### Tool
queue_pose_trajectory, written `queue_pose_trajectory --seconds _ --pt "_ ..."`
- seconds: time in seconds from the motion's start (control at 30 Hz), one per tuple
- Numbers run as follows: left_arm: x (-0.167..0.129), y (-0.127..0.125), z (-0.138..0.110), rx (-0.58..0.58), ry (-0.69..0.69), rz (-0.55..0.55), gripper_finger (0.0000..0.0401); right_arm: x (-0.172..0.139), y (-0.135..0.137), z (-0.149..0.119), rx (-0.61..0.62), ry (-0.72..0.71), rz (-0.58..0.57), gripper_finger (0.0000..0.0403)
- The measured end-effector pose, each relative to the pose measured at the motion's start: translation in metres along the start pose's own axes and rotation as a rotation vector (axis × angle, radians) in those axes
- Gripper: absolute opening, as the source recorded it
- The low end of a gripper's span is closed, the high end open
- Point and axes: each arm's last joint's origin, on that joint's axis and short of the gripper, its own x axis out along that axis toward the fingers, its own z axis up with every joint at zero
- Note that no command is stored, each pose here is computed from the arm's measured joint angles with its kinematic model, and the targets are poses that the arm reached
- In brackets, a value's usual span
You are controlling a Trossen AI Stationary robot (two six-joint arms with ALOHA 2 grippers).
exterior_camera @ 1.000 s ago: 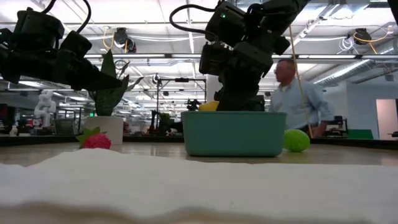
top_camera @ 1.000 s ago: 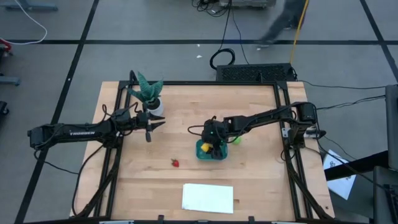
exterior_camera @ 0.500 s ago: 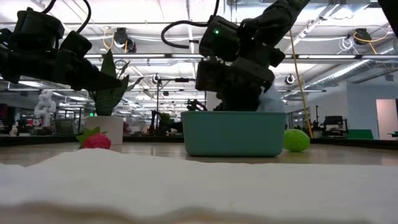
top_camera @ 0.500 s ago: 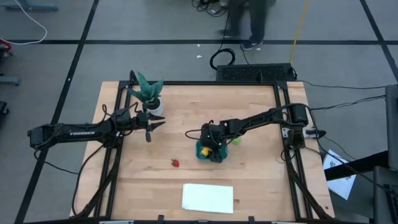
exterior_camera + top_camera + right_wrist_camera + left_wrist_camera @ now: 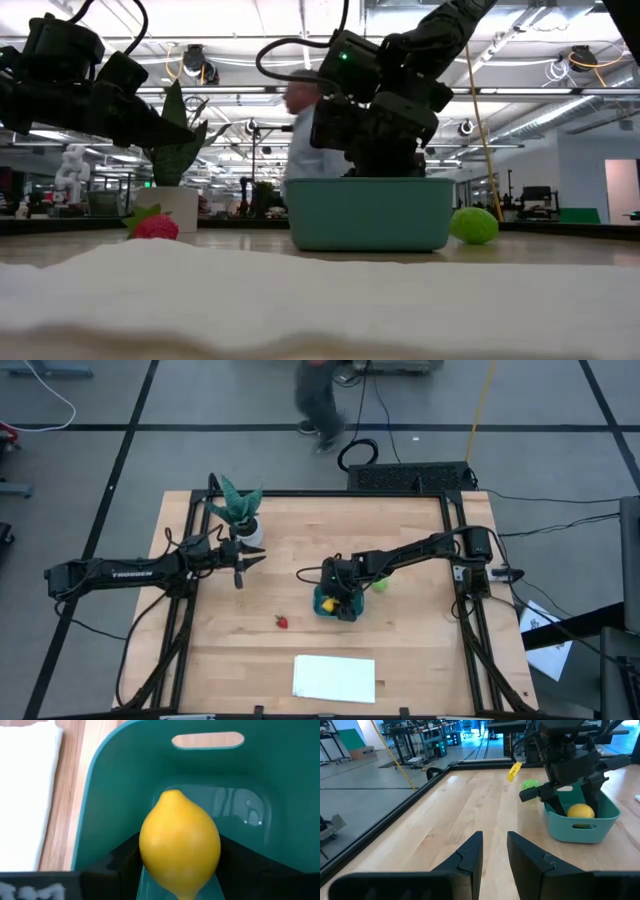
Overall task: Pick and placing Produce into tupperware
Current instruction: Put the yellow lemon into the blue bin
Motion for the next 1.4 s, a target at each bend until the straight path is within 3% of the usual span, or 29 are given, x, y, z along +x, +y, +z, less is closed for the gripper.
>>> queue_pose_trajectory --seconds 0.97,1.4 --pt "0.0 0.0 0.0 -0.004 0.0 0.0 0.0093 -0.001 -0.002 0.0 0.039 0.0 -0.02 0.0224" --pt "0.0 0.0 0.0 -0.005 0.005 -0.001 0.0093 -0.026 0.008 0.007 0.025 -0.052 -0.058 0.0224"
